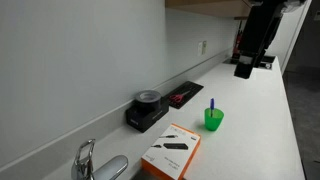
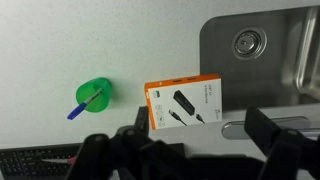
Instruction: Remove the pen from the light green cup
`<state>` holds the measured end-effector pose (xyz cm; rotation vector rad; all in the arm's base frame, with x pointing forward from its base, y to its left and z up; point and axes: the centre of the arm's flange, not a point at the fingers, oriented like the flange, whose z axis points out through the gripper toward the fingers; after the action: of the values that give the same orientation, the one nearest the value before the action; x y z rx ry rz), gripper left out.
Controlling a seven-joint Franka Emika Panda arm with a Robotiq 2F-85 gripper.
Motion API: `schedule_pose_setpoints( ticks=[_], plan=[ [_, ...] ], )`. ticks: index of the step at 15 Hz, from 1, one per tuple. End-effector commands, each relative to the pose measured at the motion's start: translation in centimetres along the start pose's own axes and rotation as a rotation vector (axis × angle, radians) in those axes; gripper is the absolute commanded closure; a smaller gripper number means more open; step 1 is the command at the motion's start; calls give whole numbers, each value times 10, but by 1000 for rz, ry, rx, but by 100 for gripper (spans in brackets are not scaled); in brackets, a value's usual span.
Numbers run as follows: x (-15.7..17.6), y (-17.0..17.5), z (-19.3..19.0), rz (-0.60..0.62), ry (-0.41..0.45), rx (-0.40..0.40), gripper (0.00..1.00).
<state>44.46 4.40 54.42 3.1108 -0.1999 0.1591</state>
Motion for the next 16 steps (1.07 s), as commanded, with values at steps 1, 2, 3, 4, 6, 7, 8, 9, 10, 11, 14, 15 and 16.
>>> schedule_pose_setpoints(
  ticks=[1,2,3,4,6,7,8,9,10,11,14,15,16],
  plan=[
    [0,0,0,0,0,0,0],
    [0,0,0,0,-1,0,0],
    [0,0,0,0,-1,0,0],
    [0,0,0,0,-1,0,0],
    [0,0,0,0,-1,0,0],
    [0,0,0,0,-1,0,0],
    [4,2,2,3,-2,0,0],
    [7,6,6,7,-7,1,0],
    [13,13,14,21,-17,-1,0],
    [18,20,22,31,-27,-4,0],
    [38,50,59,89,-65,-22,0],
    [45,61,73,115,-74,-28,0],
    [52,72,87,140,-74,-40,0]
  ],
)
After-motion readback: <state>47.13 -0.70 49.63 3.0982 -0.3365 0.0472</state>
